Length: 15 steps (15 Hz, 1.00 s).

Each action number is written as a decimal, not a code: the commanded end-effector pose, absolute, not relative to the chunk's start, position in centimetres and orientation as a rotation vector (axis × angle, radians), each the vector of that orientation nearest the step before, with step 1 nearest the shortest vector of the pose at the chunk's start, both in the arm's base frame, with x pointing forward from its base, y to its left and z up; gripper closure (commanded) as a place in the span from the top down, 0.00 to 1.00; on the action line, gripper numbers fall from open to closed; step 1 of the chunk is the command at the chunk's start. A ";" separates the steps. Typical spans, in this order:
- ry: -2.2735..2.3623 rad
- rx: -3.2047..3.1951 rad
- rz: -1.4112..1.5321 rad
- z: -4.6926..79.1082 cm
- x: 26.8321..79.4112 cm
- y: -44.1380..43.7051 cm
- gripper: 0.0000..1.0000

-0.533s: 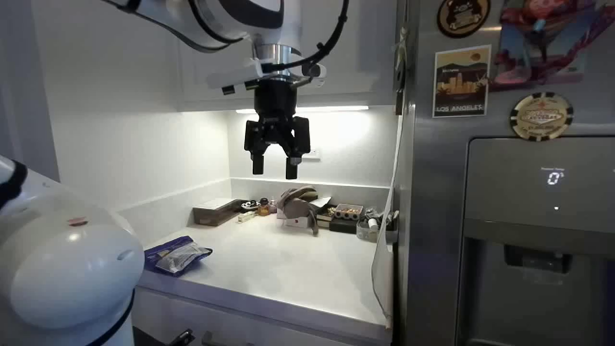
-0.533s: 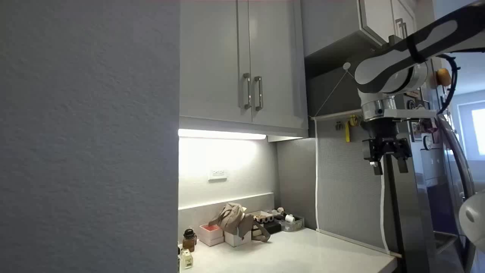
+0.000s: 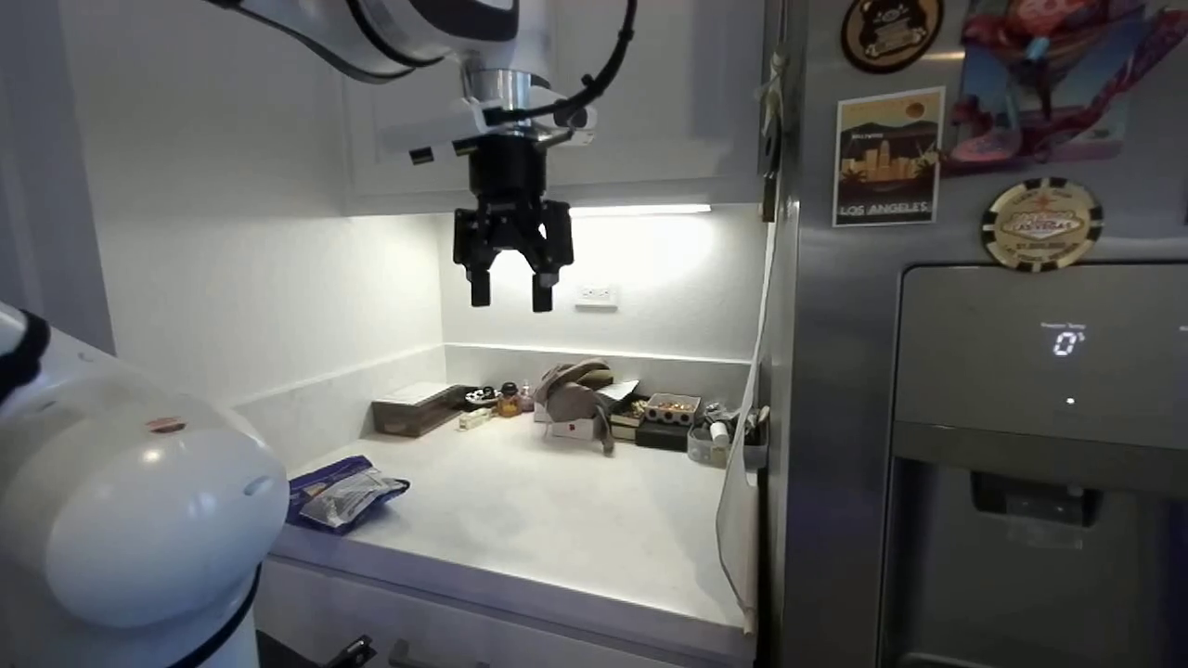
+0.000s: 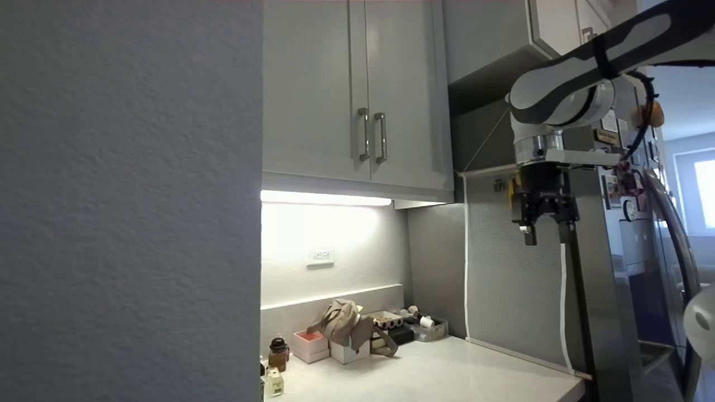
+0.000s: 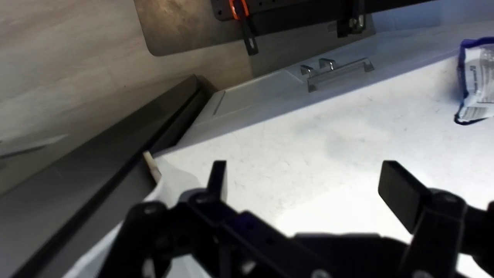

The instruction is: Open the left and right door of the upper cabinet

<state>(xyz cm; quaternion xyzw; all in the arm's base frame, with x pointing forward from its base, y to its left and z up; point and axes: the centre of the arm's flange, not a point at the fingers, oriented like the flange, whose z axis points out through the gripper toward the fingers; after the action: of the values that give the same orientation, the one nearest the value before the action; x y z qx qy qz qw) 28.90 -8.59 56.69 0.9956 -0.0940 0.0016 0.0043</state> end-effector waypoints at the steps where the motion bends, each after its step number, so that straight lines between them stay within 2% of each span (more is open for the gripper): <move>1: -0.233 3.100 0.162 61.9 33.3 -1.7 1.00; 7: -0.215 2.998 0.523 68.9 39.3 10.3 1.00; 15: -0.310 2.906 0.853 74.4 45.6 17.4 1.00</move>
<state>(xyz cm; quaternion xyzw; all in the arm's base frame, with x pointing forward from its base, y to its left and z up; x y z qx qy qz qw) 42.76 15.67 71.65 0.9630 -0.0871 0.2513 0.0434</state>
